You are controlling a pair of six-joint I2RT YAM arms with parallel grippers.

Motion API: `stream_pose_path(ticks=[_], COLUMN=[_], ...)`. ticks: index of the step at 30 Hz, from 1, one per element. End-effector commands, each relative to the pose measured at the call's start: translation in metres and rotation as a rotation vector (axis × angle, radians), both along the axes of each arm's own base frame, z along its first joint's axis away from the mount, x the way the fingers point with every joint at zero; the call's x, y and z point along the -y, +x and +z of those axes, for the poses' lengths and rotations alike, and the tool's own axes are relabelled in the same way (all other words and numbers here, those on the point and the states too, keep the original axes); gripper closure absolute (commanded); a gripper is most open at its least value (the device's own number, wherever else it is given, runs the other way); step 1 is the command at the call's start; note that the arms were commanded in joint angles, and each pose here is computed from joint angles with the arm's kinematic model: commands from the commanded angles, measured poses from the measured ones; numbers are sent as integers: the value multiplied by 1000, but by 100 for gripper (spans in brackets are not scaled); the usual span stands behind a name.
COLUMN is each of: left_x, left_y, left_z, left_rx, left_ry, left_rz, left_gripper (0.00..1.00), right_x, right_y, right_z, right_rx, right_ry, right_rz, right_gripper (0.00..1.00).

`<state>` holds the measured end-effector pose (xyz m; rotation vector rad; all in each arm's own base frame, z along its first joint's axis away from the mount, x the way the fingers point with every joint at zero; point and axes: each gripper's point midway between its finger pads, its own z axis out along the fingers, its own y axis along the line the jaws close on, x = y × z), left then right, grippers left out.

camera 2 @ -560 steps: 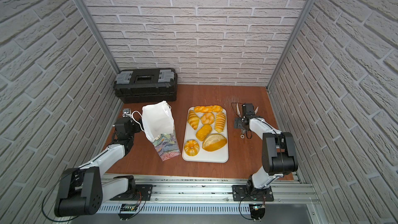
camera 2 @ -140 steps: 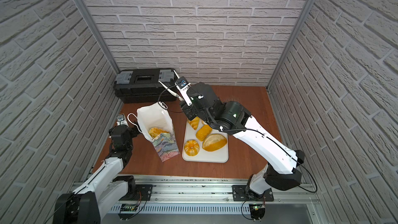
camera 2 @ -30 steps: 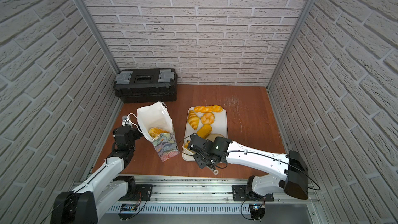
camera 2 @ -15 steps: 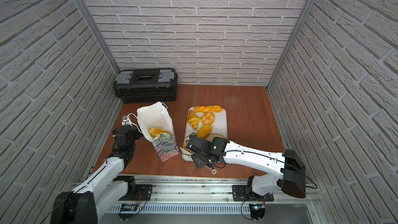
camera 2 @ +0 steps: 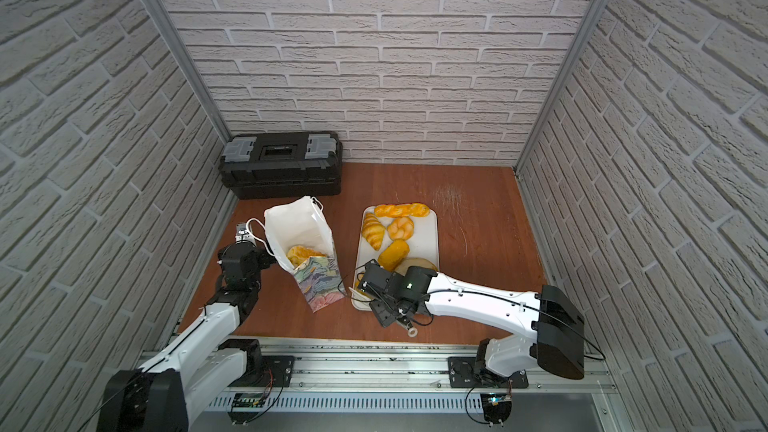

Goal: Pack bread into a paper bag
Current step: Pick up the fake bread from the plate.

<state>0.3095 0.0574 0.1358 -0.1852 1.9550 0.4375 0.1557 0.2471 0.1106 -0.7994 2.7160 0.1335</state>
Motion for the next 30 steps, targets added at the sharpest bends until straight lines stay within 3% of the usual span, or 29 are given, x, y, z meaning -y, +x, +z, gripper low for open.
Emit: stream_pose_path(ticks=[1, 21, 24, 30], left_x=[2, 1, 1, 1], left_y=[5, 3, 3, 3], left_z=[16, 19, 19, 20], left_rx=[56, 65, 67, 66], left_ry=[2, 3, 2, 2], left_rz=[-11, 2, 2, 0], left_gripper=[2, 2, 2, 2], right_x=[-9, -8, -6, -5], right_y=[3, 14, 14, 14], right_z=[-2, -19, -18, -10], right_rx=[15, 6, 5, 14], right_ry=[17, -21, -22, -8], right_rz=[10, -53, -60, -58], right_gripper=[38, 49, 53, 76])
